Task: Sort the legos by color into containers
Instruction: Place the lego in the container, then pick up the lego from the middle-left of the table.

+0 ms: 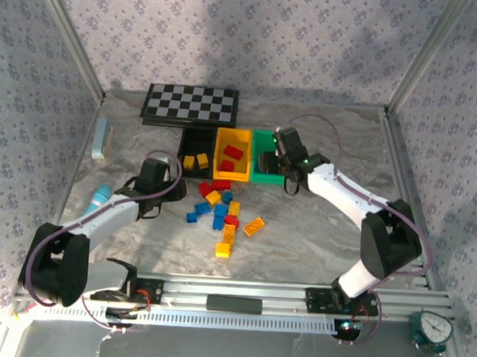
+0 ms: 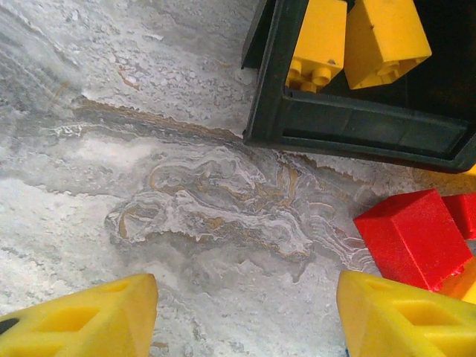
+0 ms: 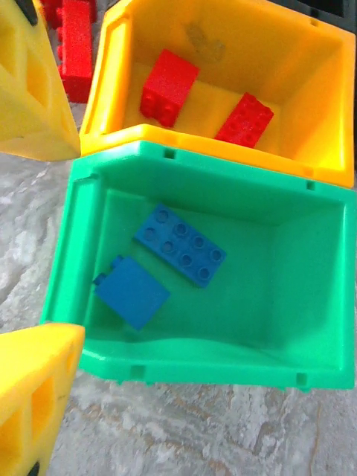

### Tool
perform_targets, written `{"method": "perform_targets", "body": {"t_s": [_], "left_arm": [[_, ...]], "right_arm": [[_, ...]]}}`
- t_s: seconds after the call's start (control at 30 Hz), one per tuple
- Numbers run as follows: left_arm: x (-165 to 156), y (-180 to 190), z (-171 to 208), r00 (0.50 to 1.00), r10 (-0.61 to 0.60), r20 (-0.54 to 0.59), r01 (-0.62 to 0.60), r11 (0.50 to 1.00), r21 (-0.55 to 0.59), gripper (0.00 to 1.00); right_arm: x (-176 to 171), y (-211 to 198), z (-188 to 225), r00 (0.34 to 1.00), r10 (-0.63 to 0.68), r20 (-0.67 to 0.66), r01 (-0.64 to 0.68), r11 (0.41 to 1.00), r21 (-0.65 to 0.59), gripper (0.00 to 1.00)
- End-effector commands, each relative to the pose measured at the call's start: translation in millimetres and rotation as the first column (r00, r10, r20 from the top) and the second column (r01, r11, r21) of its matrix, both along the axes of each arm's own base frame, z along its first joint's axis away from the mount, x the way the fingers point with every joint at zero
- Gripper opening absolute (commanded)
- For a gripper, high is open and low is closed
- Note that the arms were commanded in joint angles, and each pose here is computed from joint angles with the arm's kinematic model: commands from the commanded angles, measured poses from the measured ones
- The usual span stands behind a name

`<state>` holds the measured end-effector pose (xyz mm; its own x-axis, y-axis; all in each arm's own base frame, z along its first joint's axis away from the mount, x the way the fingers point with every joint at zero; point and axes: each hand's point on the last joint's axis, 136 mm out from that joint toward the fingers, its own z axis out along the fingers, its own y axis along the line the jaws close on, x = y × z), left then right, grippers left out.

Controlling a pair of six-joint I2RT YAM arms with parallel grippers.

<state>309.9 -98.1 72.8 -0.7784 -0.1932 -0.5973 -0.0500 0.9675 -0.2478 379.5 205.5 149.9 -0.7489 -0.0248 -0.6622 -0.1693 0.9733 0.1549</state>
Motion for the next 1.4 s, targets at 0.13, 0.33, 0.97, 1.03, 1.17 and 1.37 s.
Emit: {"method": "perform_targets", "body": {"t_s": [0.13,0.33,0.97,1.03,1.17,1.37], "left_arm": [[5,-6,6,1.0,-0.019,0.018,0.019,0.999,-0.031,0.65],[0,-9,5,0.999,-0.032,0.017,0.032,0.998,-0.056,0.64],[-40,-29,12,0.967,-0.151,-0.204,0.128,0.984,-0.121,0.64],[-44,-31,10,0.961,-0.155,-0.229,0.131,0.984,-0.12,0.64],[-53,-37,6,0.947,-0.174,-0.268,0.149,0.982,-0.114,0.64],[-65,-47,-1,0.92,-0.205,-0.333,0.185,0.978,-0.091,0.64]], "right_arm": [[-32,-34,-17,0.999,-0.023,0.025,0.025,0.994,-0.102,0.61],[-43,-46,-34,1.0,-0.015,0.004,0.015,0.99,-0.139,0.61],[-47,-83,-54,0.995,-0.082,0.061,0.091,0.983,-0.16,0.62],[-49,-86,-54,0.994,-0.09,0.061,0.098,0.984,-0.151,0.62],[-52,-91,-52,0.992,-0.11,0.06,0.117,0.984,-0.132,0.62],[-56,-93,-49,0.991,-0.118,0.06,0.124,0.986,-0.109,0.62]]}}
